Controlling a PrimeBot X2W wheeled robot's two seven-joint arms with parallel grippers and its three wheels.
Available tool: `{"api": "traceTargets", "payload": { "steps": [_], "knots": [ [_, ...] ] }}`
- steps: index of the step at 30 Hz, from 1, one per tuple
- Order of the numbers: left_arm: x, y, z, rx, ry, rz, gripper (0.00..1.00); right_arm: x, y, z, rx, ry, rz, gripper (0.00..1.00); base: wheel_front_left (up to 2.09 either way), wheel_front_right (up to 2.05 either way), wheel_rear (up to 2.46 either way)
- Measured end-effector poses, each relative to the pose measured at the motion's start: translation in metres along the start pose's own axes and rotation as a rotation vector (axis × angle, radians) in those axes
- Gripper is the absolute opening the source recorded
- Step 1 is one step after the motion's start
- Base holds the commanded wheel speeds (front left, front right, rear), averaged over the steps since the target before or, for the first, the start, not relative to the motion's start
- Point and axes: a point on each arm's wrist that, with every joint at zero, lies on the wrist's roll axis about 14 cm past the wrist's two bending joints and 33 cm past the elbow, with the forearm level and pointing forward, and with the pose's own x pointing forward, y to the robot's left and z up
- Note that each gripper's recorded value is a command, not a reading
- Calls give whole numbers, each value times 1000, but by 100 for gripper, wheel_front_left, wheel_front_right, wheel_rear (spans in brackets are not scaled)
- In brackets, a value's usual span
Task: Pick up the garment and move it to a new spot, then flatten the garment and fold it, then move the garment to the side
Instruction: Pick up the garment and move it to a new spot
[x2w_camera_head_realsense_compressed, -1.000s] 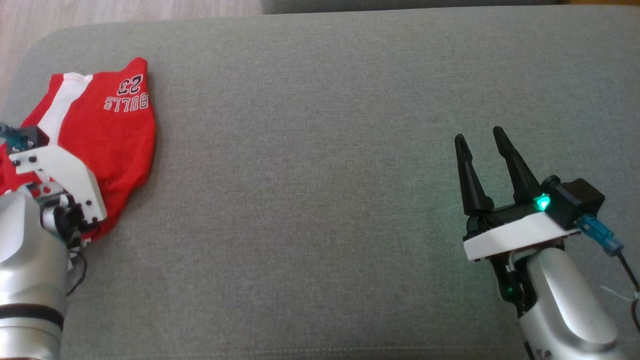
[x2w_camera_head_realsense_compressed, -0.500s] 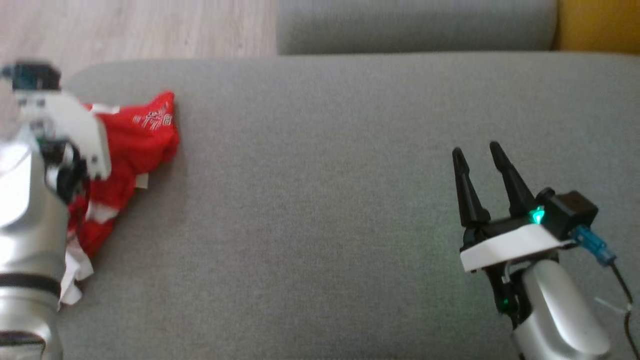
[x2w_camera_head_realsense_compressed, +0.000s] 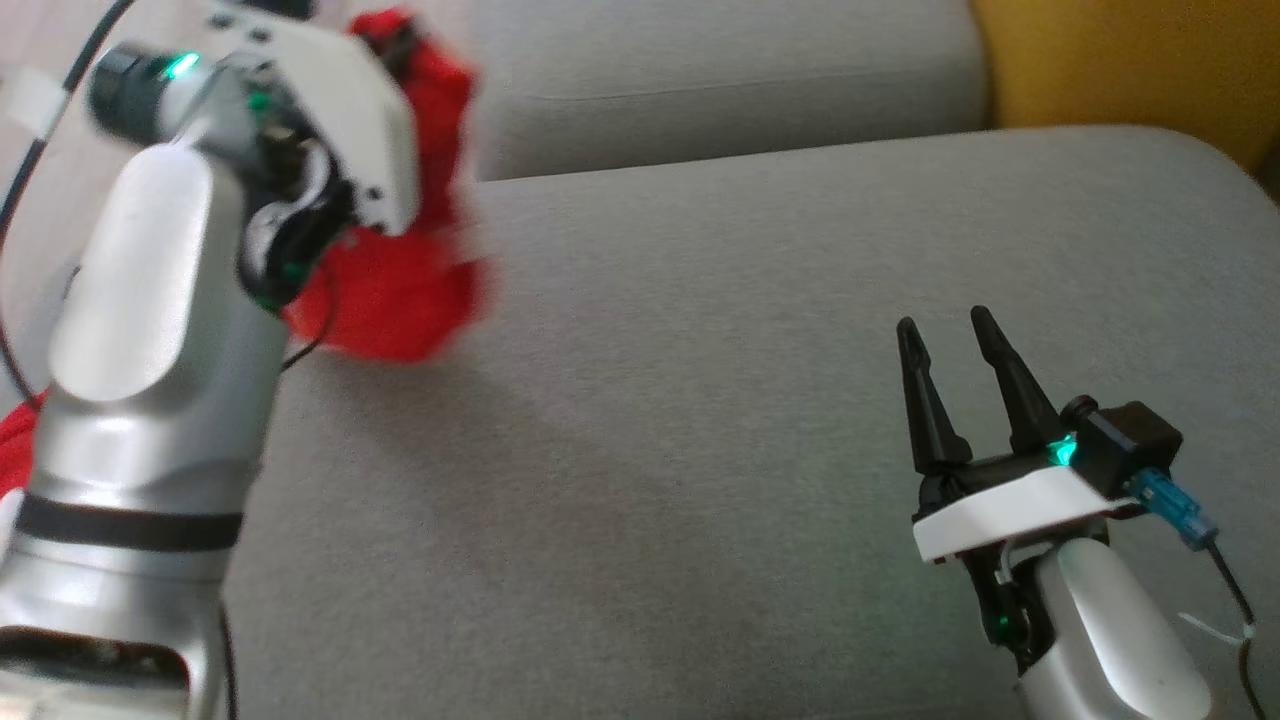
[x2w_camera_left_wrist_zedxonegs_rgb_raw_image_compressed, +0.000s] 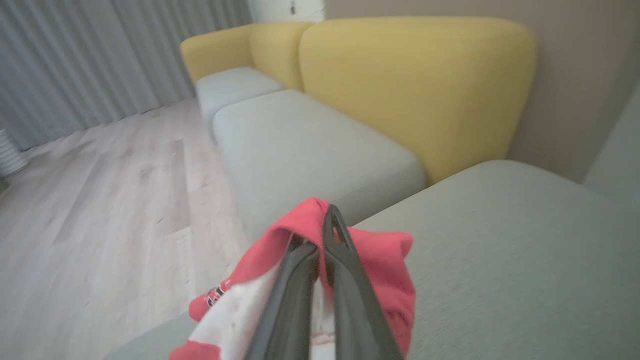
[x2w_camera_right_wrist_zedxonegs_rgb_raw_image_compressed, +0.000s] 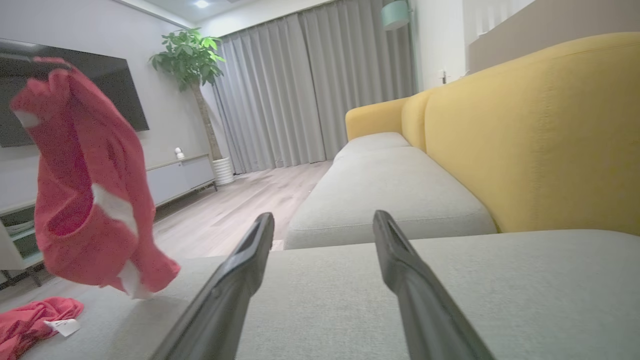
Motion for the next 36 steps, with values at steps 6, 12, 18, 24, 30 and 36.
{"api": "traceTargets", "payload": {
  "steps": [6, 12, 18, 24, 30, 36],
  "knots": [
    [5, -92, 60, -50, -167, -278, 0, -16, -27, 5, -10, -11, -83, 100, 0, 0, 0],
    [15, -133, 15, -130, -64, -403, 0, -29, -48, 5, -17, -6, -150, 100, 0, 0, 0],
    [11, -128, -142, -198, 283, -351, 16, -33, -55, 0, -19, 13, -169, 100, 0, 0, 0],
    [10, -94, -191, -226, 255, -226, 100, -26, -48, 0, -20, 14, -140, 100, 0, 0, 0],
    [5, -80, -189, -243, 158, -176, 100, -24, -45, 0, -24, 17, -121, 100, 0, 0, 0],
    [2, -54, -147, -243, -47, -72, 100, -21, -43, 6, -32, 1, -106, 100, 0, 0, 0]
  ]
}}
